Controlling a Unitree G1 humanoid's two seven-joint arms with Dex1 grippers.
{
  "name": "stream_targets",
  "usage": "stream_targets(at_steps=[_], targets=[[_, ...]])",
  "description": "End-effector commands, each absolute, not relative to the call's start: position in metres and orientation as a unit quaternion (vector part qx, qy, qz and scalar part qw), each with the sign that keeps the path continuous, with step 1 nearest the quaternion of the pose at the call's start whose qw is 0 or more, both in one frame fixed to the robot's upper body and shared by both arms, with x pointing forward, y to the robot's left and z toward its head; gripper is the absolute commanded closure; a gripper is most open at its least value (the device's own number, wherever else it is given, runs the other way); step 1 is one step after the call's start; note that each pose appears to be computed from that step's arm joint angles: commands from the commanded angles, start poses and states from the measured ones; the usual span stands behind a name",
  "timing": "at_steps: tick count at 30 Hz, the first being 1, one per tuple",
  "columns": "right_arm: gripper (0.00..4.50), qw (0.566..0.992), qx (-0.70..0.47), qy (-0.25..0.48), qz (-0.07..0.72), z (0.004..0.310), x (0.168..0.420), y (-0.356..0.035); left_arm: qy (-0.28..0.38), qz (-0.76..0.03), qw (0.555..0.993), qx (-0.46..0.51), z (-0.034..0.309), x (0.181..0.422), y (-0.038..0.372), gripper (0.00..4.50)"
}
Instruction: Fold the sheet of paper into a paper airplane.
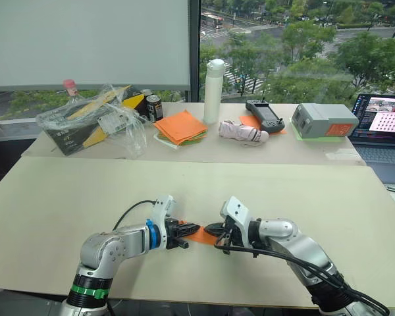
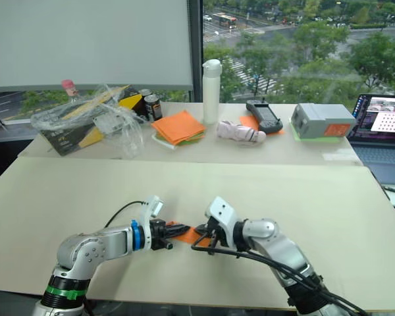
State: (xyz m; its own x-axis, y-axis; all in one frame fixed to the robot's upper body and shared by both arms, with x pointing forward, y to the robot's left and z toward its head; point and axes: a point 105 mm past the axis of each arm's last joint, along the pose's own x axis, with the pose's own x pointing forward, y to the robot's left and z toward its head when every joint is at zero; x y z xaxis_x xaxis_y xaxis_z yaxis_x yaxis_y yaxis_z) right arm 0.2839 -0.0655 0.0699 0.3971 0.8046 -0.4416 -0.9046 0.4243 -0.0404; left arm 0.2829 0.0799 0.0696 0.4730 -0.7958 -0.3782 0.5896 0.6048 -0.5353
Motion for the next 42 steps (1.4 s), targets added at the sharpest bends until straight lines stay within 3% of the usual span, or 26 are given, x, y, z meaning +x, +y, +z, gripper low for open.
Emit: stream_targets(at_steps=[1, 14, 23, 29, 42], targets=[[4.47, 0.826, -0.142, 0.277, 0.470, 0.033, 0.278, -0.099, 0.334, -0.388, 0.844, -0.157, 0.057, 0.280, 0.090, 4.50], [4.47, 0.825, -0.134, 0.277, 0.474, 0.038, 0.266, -0.110, 0.334, -0.388, 0.844, -0.158, 0.056, 0.280, 0.091, 4.50], [4.47, 0.857, -0.054, 0.156, 0.488, 0.092, 0.285, -0.088, 0.334, -0.389, 0.844, -0.157, 0.057, 0.281, 0.090, 4.50], [4.47, 0.849, 0.004, 0.119, 0.515, 0.119, 0.283, -0.073, 0.335, -0.389, 0.844, -0.157, 0.056, 0.281, 0.090, 4.50], [4.47, 0.839, -0.029, 0.167, 0.517, 0.085, 0.278, -0.068, 0.332, -0.388, 0.845, -0.158, 0.058, 0.281, 0.090, 4.50]])
